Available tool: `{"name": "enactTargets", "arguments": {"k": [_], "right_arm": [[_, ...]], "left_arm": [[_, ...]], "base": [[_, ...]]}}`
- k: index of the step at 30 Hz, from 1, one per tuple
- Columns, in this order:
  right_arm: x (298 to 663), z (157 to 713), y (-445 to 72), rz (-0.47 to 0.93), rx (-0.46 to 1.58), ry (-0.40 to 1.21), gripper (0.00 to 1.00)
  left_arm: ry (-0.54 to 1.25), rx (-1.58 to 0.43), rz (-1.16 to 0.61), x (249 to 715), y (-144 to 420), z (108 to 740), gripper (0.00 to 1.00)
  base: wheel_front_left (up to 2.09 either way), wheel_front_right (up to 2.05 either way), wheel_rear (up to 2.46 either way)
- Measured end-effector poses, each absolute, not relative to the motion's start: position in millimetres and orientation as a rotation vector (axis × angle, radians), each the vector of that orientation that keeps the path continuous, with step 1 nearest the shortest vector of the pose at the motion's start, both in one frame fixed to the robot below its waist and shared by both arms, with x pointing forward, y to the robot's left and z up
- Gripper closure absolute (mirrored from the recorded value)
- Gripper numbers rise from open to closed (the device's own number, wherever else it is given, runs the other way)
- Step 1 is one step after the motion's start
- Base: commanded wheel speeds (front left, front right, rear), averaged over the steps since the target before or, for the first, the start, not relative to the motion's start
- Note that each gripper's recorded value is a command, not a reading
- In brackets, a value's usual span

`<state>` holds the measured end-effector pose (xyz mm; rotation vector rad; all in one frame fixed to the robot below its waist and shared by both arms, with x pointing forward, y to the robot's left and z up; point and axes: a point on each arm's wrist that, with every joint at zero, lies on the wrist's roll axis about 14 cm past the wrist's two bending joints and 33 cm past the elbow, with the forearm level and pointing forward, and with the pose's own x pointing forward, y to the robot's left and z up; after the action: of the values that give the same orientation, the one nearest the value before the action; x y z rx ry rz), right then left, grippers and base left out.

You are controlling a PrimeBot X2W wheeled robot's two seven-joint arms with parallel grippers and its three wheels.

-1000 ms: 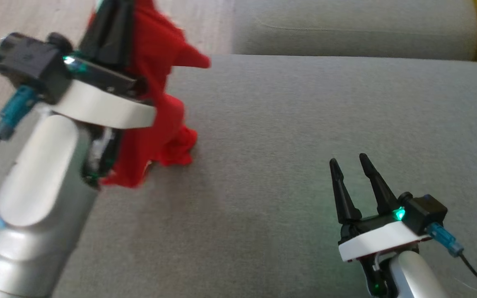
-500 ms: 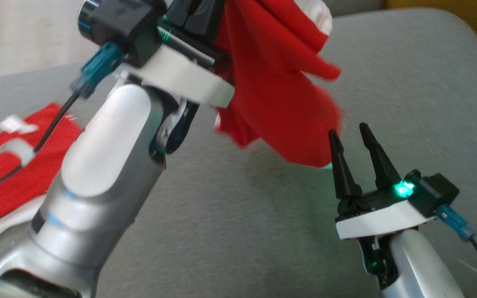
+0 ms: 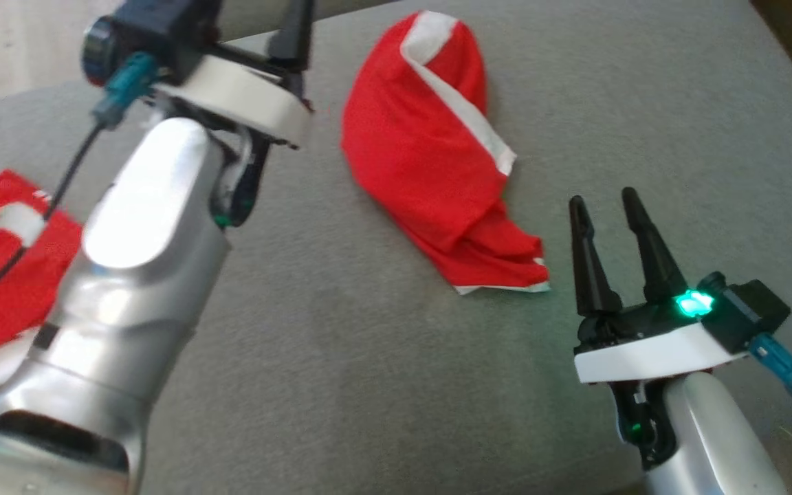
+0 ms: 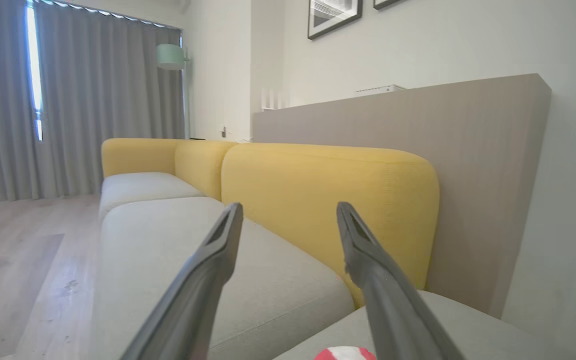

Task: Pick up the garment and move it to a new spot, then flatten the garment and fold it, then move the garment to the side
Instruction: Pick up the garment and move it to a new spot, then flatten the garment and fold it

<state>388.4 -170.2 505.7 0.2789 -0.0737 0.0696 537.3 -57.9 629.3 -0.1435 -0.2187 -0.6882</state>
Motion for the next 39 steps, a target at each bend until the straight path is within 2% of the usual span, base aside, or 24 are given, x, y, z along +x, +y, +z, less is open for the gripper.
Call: {"name": "enactTargets", "arguments": {"k": [7,16,20,26,39], "right_arm": [[400.0,507.6,-146.9,0.144,0.254,-0.078,0.00],[394.7,508.0,-113.1,0.241,0.248,-0.068,0.00],[389.5,510.6,-99.3,0.283,0.247,-0.069,0.00],[384.4,513.2,-91.2,0.308,0.239,-0.072,0.00],[374.8,500.2,-94.3,0.297,0.239,-0.034,0.00]], "left_arm": [[-0.191,-0.091,-0.546,526.4,25.4,600.2,0.00],[-0.110,-0.095,-0.382,446.8,99.5,548.6,0.00],[-0.078,-0.132,-0.316,409.2,114.8,532.6,0.00],[-0.069,-0.184,-0.224,379.1,126.1,522.0,0.00],[-0.086,-0.219,-0.209,370.9,118.9,520.7,0.00]], "base": [[0.00,0.00,0.00],[0.00,0.00,0.00],[0.00,0.00,0.00],[0.00,0.00,0.00],[0.00,0.00,0.00]]}}
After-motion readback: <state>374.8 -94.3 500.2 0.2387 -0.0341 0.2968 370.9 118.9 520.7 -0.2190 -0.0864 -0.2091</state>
